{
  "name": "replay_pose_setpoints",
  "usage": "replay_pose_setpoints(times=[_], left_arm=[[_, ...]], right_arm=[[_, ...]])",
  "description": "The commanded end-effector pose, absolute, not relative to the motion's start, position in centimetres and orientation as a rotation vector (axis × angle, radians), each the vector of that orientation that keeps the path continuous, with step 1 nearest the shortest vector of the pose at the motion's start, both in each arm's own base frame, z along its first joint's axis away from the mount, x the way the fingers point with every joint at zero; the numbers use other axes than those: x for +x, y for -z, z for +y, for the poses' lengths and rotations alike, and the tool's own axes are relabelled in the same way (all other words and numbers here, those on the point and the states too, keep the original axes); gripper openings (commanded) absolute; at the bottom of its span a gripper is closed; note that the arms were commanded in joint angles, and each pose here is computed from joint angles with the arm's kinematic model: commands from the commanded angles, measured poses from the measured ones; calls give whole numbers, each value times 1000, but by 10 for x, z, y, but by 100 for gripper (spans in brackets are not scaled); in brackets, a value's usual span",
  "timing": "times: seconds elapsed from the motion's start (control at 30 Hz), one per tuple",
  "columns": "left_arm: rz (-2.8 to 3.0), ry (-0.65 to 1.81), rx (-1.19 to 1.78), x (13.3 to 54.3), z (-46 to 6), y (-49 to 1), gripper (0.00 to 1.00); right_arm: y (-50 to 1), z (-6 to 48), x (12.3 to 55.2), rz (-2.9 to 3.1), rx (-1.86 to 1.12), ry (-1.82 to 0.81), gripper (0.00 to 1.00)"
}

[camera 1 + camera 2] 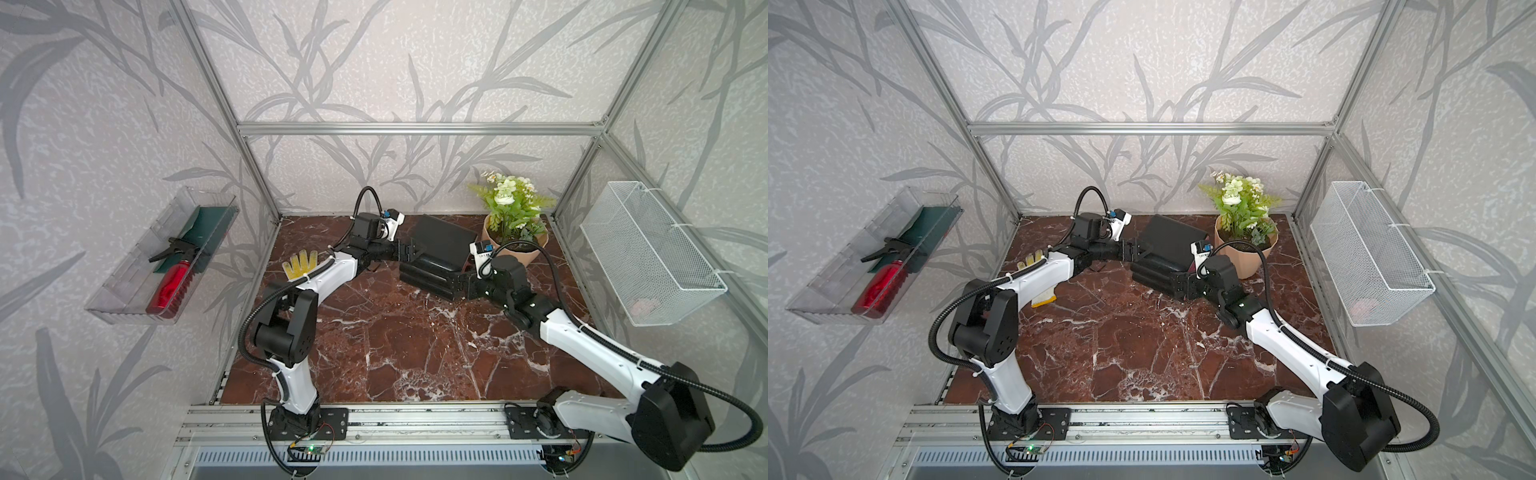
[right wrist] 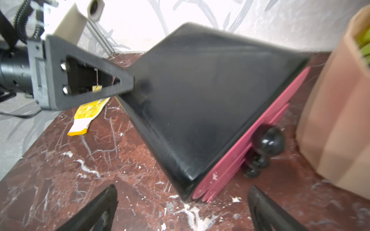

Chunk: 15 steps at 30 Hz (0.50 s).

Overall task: Take the sponge out of the drawer
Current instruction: Move the storage box to the center of the board.

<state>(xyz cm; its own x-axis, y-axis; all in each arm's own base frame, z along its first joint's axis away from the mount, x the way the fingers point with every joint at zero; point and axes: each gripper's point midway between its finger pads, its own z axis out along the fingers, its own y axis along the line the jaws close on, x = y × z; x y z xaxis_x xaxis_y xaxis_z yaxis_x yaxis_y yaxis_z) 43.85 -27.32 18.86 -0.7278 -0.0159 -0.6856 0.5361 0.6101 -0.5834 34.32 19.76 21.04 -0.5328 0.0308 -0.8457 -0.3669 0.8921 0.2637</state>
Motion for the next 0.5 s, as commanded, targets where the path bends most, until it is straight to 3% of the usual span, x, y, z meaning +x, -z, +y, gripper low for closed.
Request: replay_pose_setpoints(times=[0.0,0.47], left_arm=[[2190,983,409,442,-269,-194,98],[2253,793,433,425,-244,-184,98]], right_arm=[[-240,178,369,2024,-199,-391,99],[-241,210,457,2208,-271,-263,99]])
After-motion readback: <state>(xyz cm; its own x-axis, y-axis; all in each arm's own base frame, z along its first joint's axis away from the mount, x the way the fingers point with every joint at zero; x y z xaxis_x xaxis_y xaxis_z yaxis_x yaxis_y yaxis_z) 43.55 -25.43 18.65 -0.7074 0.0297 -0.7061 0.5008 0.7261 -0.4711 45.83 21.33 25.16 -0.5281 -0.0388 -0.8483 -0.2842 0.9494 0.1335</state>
